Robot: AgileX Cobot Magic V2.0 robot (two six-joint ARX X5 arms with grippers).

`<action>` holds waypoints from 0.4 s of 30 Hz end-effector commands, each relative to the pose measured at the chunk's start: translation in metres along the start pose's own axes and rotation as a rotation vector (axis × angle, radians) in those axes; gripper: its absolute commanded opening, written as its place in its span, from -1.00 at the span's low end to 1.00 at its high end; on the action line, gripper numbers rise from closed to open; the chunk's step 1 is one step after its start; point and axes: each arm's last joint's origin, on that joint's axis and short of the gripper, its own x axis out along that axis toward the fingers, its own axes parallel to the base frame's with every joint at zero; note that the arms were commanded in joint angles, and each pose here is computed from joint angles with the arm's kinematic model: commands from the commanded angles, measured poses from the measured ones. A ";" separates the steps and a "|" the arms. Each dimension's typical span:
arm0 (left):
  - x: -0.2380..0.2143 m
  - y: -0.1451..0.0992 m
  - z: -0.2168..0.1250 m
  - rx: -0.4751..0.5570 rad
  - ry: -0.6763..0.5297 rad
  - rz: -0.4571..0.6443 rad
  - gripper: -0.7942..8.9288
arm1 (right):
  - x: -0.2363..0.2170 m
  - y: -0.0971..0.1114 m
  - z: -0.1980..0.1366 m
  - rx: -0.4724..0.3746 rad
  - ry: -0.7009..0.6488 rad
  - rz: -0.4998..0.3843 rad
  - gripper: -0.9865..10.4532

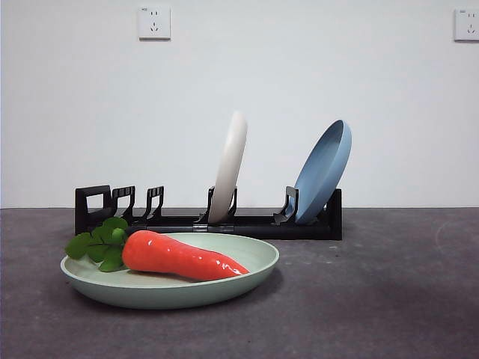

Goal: Take the green plate from the plate rack,put the plate on the table,take the carrot from the table,put the carrot in the plate

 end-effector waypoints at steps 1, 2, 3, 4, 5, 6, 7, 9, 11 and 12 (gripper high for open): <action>0.001 0.000 -0.004 -0.004 0.006 0.006 -0.84 | 0.002 -0.002 -0.010 0.029 0.007 -0.009 -0.82; 0.001 0.000 -0.004 -0.003 0.005 0.006 -0.84 | 0.003 -0.002 -0.012 0.037 0.012 -0.009 -0.82; 0.001 0.000 -0.004 -0.004 0.006 0.006 -0.84 | 0.004 -0.002 -0.015 0.049 0.021 -0.011 -0.82; 0.001 0.000 -0.004 -0.004 0.006 0.006 -0.84 | 0.004 -0.002 -0.018 0.058 0.028 -0.012 -0.82; 0.001 0.000 -0.004 -0.004 0.006 0.006 -0.84 | 0.005 -0.003 -0.019 0.061 0.039 -0.013 -0.82; 0.001 0.000 -0.004 -0.004 0.005 0.006 -0.84 | 0.005 -0.003 -0.020 0.061 0.044 -0.012 -0.82; 0.001 0.000 -0.004 -0.004 0.006 0.006 -0.84 | 0.005 -0.003 -0.020 0.061 0.044 -0.012 -0.82; 0.001 0.000 -0.004 -0.004 0.006 0.006 -0.84 | 0.005 -0.002 -0.020 0.062 0.044 -0.009 -0.82; 0.001 0.000 -0.004 -0.003 0.006 0.006 -0.84 | 0.005 -0.002 -0.020 0.078 0.045 -0.007 -0.82; 0.001 0.000 -0.004 -0.004 0.006 0.006 -0.84 | 0.004 -0.002 -0.019 0.105 0.043 -0.004 -0.82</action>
